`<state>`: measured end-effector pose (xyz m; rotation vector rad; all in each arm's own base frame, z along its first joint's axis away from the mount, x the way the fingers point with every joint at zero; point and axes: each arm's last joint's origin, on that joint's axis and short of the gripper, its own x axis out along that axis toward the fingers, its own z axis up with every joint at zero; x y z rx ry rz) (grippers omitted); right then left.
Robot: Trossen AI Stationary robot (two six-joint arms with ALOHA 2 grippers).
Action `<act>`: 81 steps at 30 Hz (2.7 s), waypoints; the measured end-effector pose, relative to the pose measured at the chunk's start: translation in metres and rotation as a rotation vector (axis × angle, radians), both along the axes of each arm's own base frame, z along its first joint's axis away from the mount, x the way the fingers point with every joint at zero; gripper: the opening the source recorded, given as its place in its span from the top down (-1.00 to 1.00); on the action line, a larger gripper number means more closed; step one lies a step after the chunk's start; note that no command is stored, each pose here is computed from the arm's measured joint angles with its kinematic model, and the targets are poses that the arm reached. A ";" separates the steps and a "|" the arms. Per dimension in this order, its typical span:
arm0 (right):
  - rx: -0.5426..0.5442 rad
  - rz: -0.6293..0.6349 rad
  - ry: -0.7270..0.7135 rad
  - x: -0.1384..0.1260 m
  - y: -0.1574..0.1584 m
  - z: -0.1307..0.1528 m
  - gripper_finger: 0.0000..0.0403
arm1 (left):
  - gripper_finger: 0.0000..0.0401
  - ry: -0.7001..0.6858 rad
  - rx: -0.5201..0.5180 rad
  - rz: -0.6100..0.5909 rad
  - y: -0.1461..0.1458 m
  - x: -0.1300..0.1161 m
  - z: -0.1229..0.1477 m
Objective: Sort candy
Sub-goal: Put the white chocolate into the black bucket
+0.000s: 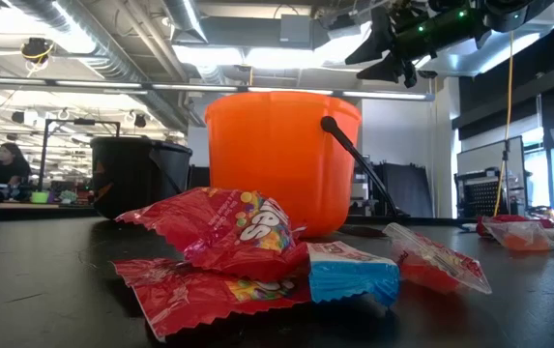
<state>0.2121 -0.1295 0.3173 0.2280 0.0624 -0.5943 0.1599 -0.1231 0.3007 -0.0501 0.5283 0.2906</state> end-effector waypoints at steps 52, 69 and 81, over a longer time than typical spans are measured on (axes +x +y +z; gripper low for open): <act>0.179 -0.091 0.197 -0.004 0.000 -0.027 -0.22 | 0.95 -0.500 0.109 -0.210 0.107 0.045 -0.014; 0.617 -0.136 1.054 -0.038 0.019 -0.093 -0.22 | 0.95 -0.491 0.131 -0.137 0.109 0.045 -0.015; 0.616 0.057 1.376 -0.022 0.010 -0.145 -0.22 | 0.95 -0.487 0.122 -0.141 0.109 0.045 -0.015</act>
